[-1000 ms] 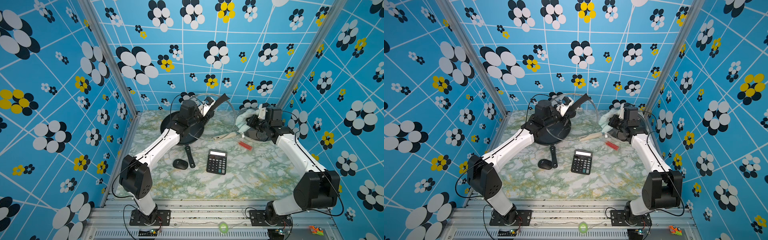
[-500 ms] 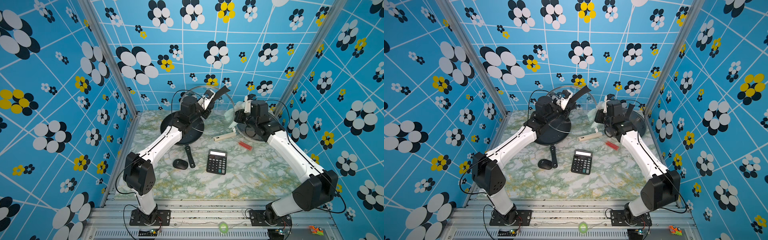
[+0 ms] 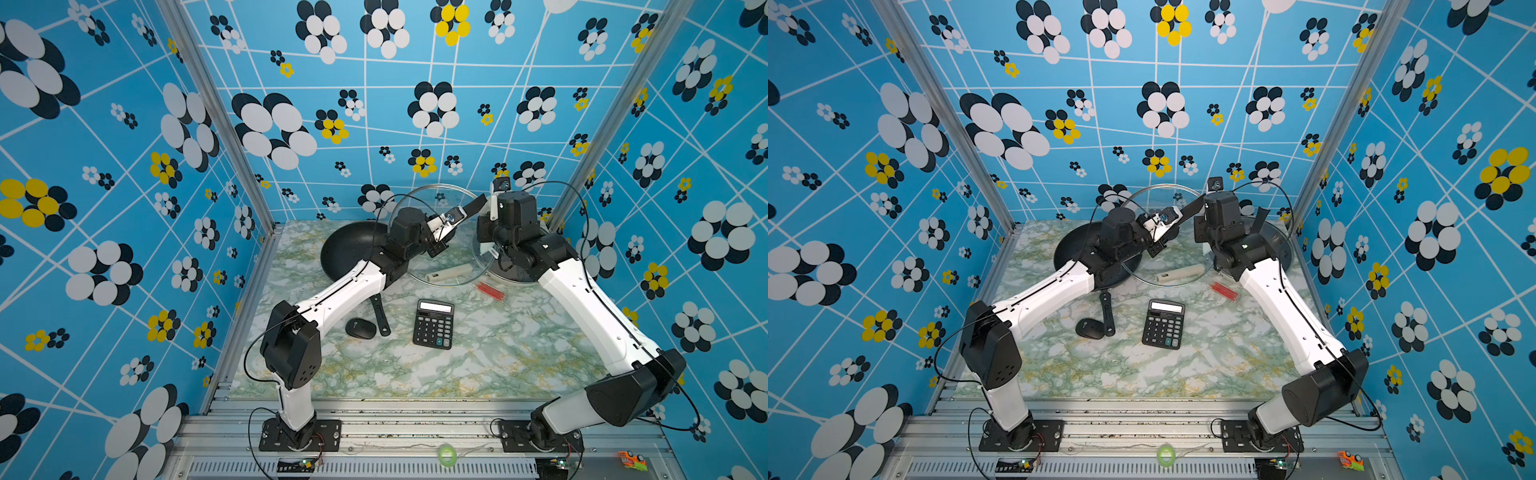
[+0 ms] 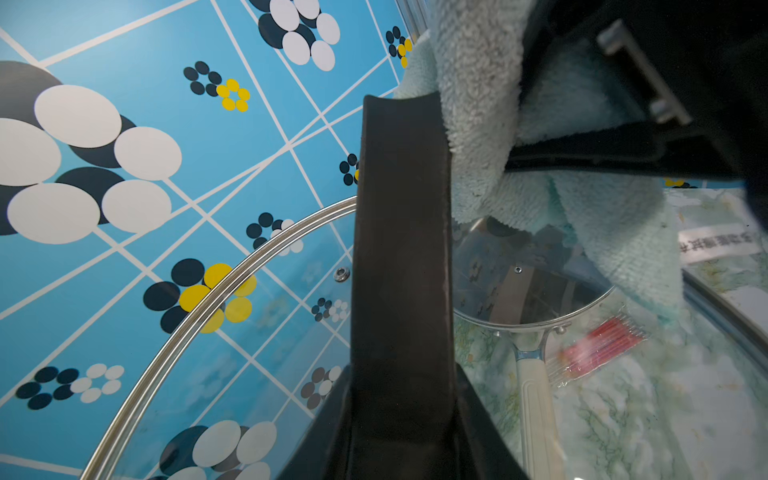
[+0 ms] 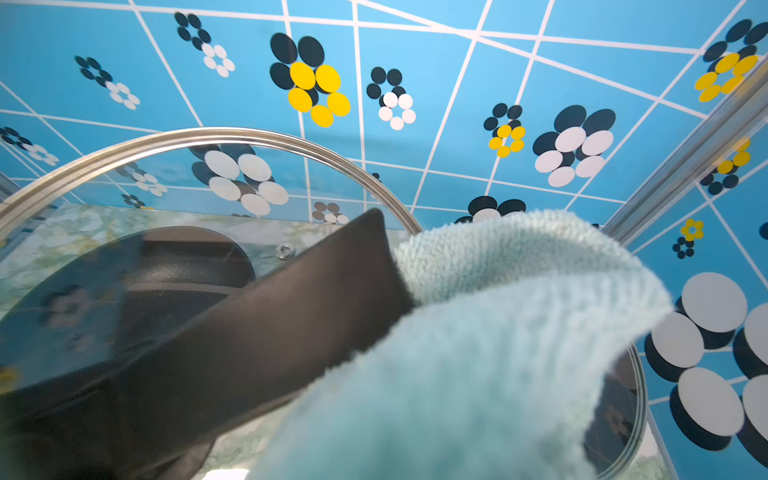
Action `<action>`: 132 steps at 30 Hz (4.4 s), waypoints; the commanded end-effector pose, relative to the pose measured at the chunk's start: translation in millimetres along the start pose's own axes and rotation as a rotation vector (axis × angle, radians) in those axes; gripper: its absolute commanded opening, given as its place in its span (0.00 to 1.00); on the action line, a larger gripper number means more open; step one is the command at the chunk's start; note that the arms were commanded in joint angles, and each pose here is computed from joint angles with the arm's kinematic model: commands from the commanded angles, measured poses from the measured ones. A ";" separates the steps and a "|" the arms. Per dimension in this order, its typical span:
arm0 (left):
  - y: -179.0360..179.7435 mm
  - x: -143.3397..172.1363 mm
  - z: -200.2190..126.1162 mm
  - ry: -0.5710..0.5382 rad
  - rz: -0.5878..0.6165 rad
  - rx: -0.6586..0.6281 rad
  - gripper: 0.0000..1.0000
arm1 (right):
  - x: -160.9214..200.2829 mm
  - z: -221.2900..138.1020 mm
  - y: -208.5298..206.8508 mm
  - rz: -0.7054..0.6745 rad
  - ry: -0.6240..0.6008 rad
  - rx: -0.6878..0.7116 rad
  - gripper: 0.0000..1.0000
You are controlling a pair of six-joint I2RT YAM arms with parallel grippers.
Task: Wipe the pot lid with a cloth
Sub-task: Wipe the pot lid, then place the pot lid on the cooking pot.
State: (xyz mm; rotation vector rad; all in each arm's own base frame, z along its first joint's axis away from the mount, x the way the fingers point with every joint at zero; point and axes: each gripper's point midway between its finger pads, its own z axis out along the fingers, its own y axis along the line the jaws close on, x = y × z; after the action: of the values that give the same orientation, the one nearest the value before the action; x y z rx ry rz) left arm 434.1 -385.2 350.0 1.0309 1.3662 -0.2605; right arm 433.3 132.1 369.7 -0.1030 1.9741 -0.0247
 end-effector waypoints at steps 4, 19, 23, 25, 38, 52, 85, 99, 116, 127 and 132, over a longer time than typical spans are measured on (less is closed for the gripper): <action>55.8 -92.1 -29.3 -0.289 -0.084 -0.131 0.00 | 30.0 23.6 57.4 0.154 0.050 -0.264 0.00; 132.6 -79.6 -26.1 -0.285 -0.287 -0.490 0.00 | 63.7 11.6 155.3 0.251 0.214 -0.658 0.00; 161.7 -65.8 -30.8 -0.259 -0.291 -0.618 0.00 | 70.8 -5.9 171.6 0.226 0.257 -0.737 0.00; 175.2 -61.7 -34.8 -0.256 -0.296 -0.661 0.00 | 70.5 -14.5 179.8 0.221 0.268 -0.792 0.00; 172.5 -70.8 -61.9 -0.324 -0.268 -0.589 0.00 | 78.7 26.6 165.6 0.191 0.292 -0.683 0.00; 133.7 -77.5 -104.2 -0.336 -0.076 -0.509 0.00 | 54.8 76.8 90.8 0.184 0.304 -0.478 0.00; 180.4 70.2 -100.6 -0.062 -0.297 -0.606 0.00 | 18.4 49.5 -70.2 0.454 -0.035 0.024 0.00; 194.5 155.7 -58.3 -0.063 -0.397 -0.626 0.00 | 58.7 -43.9 -103.7 0.462 -0.011 0.152 0.00; 180.5 202.7 -52.7 0.052 -0.399 -0.640 0.00 | 63.2 -51.7 -106.5 0.485 0.012 0.168 0.00; 175.7 223.3 -58.6 0.110 -0.427 -0.674 0.00 | 53.1 -36.3 -100.2 0.469 0.021 0.144 0.00; 172.8 228.9 -61.8 0.124 -0.444 -0.685 0.00 | 50.2 -30.3 -98.4 0.461 0.026 0.140 0.00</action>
State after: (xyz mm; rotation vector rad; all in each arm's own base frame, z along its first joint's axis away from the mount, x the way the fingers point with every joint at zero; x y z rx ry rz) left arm 563.3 -160.1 177.5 0.2622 1.7970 -0.0280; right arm 387.3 25.8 329.7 0.4693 1.9950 0.1250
